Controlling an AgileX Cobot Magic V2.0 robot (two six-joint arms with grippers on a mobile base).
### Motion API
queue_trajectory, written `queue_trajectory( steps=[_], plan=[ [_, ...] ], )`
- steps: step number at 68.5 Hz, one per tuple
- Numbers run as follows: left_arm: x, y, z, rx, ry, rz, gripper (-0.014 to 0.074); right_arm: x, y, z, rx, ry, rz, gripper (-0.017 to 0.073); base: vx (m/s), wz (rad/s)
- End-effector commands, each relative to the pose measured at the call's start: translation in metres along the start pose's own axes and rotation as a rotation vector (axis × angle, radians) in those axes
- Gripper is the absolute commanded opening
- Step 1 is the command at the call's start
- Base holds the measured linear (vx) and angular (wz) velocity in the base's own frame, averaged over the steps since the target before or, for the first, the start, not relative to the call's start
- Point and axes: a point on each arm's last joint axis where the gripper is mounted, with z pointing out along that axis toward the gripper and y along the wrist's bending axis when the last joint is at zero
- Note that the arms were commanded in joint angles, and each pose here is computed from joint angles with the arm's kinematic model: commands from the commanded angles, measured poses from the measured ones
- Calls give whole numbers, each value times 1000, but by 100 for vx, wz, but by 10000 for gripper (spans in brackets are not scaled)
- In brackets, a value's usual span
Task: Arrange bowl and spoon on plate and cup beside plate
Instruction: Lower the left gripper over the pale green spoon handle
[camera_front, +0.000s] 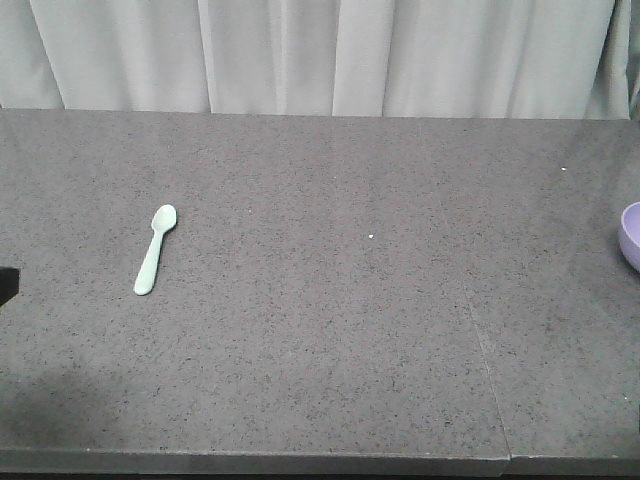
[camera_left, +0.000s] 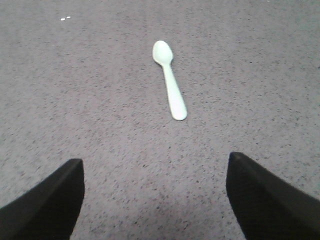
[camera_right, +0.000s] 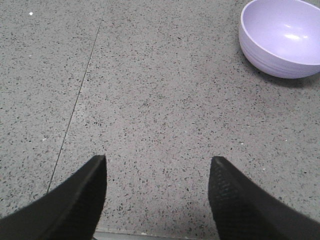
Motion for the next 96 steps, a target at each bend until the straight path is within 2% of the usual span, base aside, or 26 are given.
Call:
queue_trajectory(
  steps=[1,9,15,25,34,44,62,77,81,96],
  plan=[
    [-30,-5,14,53,-45,23,556,-15,-1,-4,5,-93,-2,446,0,0],
    [-51,-12,48,94,50,52,529,-15,-1,-4,0,-93,5,446,0,0],
    [-68,-18,68,110,78,82,505,-15,-1,-4,0,-93,5,446,0,0],
    [-86,-29,107,106,150,164,461,-15,-1,-4,0,-93,5,446,0,0],
    [-95,-34,138,61,232,184,440,-15,-1,-4,0,-93,5,446,0,0],
    [-105,-33,166,10,316,105,440,-15,-1,-4,0,-93,5,446,0,0],
    [-112,-35,206,6,406,100,440,-15,-1,-4,-1,-92,6,446,0,0],
    [-112,-37,229,-1,434,77,438,-15,-1,-4,-1,-90,6,446,0,0],
    [-111,-36,235,-6,439,59,432,-15,-1,-4,-1,-90,6,446,0,0],
    [-108,-37,249,-13,450,49,375,-15,-1,-4,-1,-90,6,446,0,0]
  ],
)
